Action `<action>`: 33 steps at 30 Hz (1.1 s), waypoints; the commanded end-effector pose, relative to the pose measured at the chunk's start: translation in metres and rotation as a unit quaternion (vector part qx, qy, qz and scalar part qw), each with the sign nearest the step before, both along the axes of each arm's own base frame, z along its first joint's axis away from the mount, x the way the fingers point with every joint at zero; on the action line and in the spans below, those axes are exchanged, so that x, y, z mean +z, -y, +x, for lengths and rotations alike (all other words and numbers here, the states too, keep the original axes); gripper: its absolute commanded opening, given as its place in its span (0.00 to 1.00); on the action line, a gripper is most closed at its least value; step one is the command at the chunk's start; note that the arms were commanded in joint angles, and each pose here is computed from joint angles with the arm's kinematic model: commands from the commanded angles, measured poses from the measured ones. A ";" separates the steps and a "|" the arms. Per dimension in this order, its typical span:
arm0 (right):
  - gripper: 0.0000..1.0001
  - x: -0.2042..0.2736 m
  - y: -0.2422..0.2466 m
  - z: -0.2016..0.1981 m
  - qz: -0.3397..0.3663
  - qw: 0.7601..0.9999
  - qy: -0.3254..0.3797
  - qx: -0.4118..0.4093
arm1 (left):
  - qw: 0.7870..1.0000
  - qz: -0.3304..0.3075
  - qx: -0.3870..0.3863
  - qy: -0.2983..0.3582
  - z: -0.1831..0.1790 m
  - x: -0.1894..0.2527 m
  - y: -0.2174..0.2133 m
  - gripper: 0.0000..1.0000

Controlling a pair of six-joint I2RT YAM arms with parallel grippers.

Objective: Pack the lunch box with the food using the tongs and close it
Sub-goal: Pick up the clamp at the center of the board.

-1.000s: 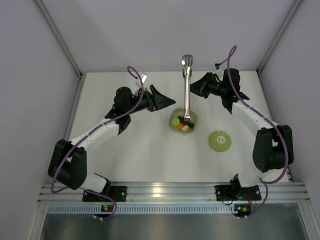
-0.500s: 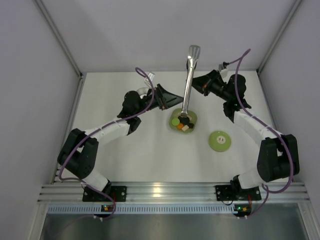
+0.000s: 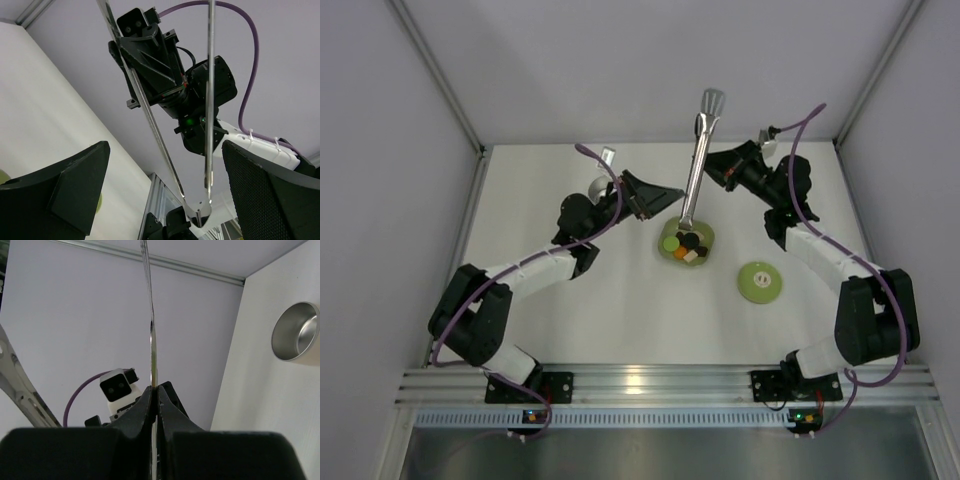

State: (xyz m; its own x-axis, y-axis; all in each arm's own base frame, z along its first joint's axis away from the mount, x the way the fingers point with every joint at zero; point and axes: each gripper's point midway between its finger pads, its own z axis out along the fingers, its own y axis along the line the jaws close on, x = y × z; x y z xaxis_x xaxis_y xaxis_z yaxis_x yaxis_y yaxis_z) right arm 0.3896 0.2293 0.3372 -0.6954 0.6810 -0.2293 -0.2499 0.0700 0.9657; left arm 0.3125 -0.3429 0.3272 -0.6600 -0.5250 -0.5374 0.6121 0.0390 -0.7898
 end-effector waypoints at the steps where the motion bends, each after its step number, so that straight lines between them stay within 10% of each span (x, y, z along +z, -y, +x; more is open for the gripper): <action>1: 0.00 0.041 0.000 -0.015 0.023 0.997 0.075 -0.003 | 0.995 -0.042 0.017 0.084 -0.019 0.048 -0.015 0.99; 33: 0.00 0.052 -0.020 -0.013 0.024 0.992 0.126 -0.007 | 0.995 -0.046 -0.057 0.073 -0.018 0.059 0.030 0.97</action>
